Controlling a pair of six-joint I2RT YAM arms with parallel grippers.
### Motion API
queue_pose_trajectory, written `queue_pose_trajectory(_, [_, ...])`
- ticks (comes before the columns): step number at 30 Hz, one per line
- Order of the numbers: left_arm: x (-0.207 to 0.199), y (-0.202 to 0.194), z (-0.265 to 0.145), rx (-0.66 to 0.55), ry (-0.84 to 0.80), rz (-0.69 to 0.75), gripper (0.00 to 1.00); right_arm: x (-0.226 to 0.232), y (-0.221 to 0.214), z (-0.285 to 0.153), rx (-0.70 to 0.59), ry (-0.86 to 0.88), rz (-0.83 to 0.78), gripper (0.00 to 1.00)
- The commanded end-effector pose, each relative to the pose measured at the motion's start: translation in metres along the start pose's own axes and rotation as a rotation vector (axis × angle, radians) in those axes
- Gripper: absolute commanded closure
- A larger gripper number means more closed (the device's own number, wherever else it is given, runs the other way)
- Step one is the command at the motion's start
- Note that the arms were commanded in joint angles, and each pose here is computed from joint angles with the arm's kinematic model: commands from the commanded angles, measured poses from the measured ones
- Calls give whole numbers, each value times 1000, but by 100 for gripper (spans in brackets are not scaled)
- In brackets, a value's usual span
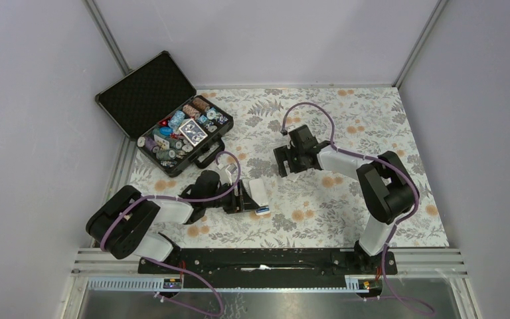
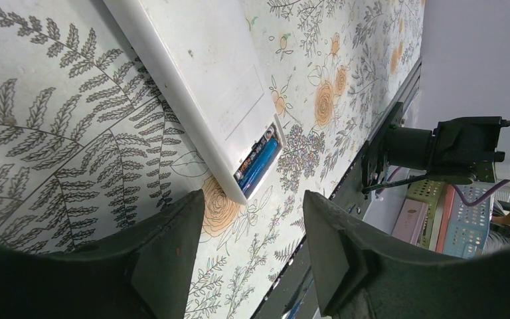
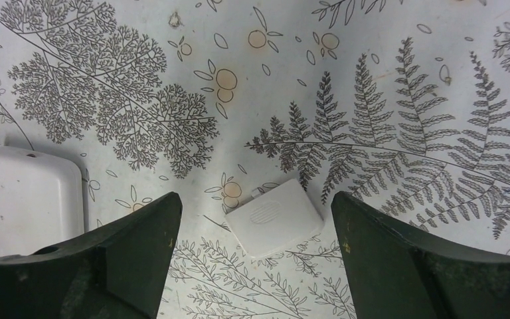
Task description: Load the batteries into the remote control
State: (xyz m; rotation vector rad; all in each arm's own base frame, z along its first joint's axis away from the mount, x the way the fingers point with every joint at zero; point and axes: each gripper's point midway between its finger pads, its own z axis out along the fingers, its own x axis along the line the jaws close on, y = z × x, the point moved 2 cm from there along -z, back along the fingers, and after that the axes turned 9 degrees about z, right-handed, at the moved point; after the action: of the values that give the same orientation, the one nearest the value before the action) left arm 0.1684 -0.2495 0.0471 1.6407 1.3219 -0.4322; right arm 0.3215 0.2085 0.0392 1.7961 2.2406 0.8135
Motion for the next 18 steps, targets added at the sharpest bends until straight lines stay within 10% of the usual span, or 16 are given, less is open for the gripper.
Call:
queue_pose_trajectory(1, [-5,4,-2,-28,-25,36,38,7,10,3,-12,48,-2,9])
queue_pose_trajectory(18, [-5,4,-1,-23,-29,29,38,0,-36,-9,77,56,52,19])
